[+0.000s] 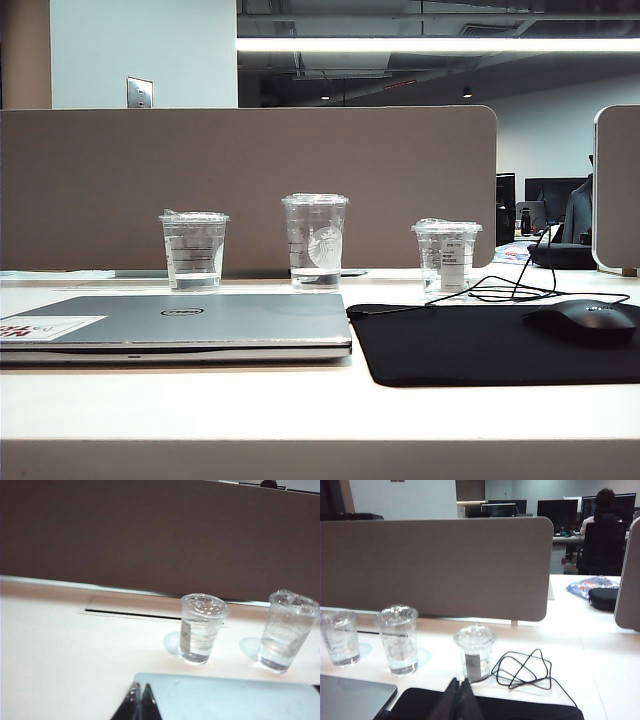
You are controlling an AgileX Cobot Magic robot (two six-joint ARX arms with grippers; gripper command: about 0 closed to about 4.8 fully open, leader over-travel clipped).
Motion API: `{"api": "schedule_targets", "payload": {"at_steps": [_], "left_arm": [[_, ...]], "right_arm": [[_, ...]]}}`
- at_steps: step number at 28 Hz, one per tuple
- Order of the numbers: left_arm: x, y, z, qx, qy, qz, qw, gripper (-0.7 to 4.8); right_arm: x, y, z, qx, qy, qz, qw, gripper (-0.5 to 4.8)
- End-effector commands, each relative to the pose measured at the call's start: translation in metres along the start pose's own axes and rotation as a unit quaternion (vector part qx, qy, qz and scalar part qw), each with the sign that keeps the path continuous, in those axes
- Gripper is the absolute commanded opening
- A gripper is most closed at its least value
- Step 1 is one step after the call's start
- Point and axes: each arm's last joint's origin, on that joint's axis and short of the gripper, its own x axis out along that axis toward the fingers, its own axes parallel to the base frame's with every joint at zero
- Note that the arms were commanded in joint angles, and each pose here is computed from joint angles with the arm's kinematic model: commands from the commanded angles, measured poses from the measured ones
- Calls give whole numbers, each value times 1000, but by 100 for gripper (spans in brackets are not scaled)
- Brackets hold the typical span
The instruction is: Pick up the coffee cup on the left and place it on the left side of the laptop.
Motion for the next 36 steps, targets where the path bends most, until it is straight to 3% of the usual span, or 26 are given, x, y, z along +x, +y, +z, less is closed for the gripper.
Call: {"api": "schedule_targets", "payload": {"at_steps": [1,6,11,27,28,29,30,31,32,36], "left_arm": [[18,-6,11,-18,-5,-13,1000,-5],[50,-24,13,-18,23,-43,999,-5],[99,-52,4,-16,32,-42,998,-5],[195,-74,-44,-8,85,-55,995,-4],[199,-75,-49,-13,91,-54,994,22],[202,-75,-53,-17,94,-53,994,96],[205,-75,-56,-20,94,-52,994,220],[209,-76,-61,-24,93,-52,994,422],[211,-76,-65,-26,93,-52,994,479],[227,-78,-86,-23,107,-46,993,479]], "right_arm": [[7,2,12,-2,-18,15,1000,-3],[17,8,19,3,-13,42,999,-3],[24,21,18,10,-14,99,995,-3],[30,42,7,0,32,166,986,-3],[30,43,6,0,37,169,985,-3],[30,43,5,0,38,170,985,-3],[30,43,5,0,38,169,985,-3],[30,43,6,0,37,169,985,-3],[30,43,6,0,36,169,985,-3],[30,43,6,0,36,170,985,-3]]}}
